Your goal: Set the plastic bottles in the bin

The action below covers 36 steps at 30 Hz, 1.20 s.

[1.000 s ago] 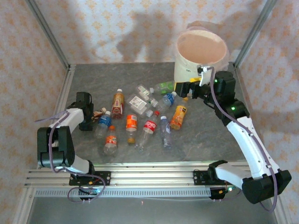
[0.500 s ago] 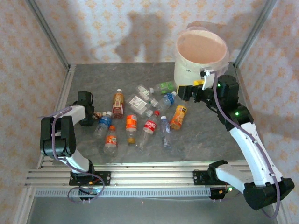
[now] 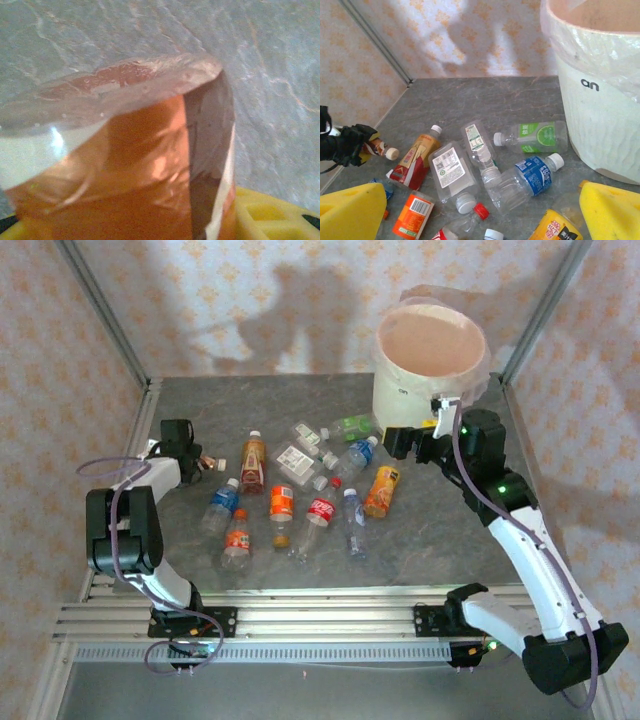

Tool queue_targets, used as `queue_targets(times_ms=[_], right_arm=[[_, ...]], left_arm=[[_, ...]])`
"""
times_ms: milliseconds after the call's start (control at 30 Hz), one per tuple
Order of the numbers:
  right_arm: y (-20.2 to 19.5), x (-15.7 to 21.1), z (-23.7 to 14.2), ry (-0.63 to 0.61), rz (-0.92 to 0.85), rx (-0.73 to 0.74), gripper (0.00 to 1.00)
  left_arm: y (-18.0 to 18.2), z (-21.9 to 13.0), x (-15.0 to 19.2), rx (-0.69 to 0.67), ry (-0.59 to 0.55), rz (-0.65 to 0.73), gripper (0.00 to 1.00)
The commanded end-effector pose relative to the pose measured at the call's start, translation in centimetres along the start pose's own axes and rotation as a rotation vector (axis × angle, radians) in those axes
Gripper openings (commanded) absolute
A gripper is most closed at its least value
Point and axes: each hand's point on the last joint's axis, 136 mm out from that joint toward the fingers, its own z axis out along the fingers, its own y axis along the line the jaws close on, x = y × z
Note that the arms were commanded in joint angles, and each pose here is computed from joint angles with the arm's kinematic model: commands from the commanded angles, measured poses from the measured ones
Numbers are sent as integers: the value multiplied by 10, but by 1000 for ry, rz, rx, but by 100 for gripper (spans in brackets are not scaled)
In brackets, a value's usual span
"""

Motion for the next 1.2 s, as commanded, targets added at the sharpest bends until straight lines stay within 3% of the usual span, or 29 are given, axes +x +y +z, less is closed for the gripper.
queue_targets(times_ms=[0,233,400,533,833,1167], right_arm=[[-4,-10,-3,-66,1,33,99],[8,-8,3,-75,50,-56,99],[21,-10,8,-81,82,-140,99],[41,-2,16,-12,85,-230,99],[63,23,39,55,127,-250,99],[106,39,39,78,118,-443,99]], left_arm=[[-45,-26,-8,168,18,63,45],[-129,-105,7,487,19,293,45],[-177,-163,54,723,122,447,45],[-201,-209,109,872,228,557,46],[-211,-294,218,1145,417,779,47],[-207,-328,275,1283,568,860,46]])
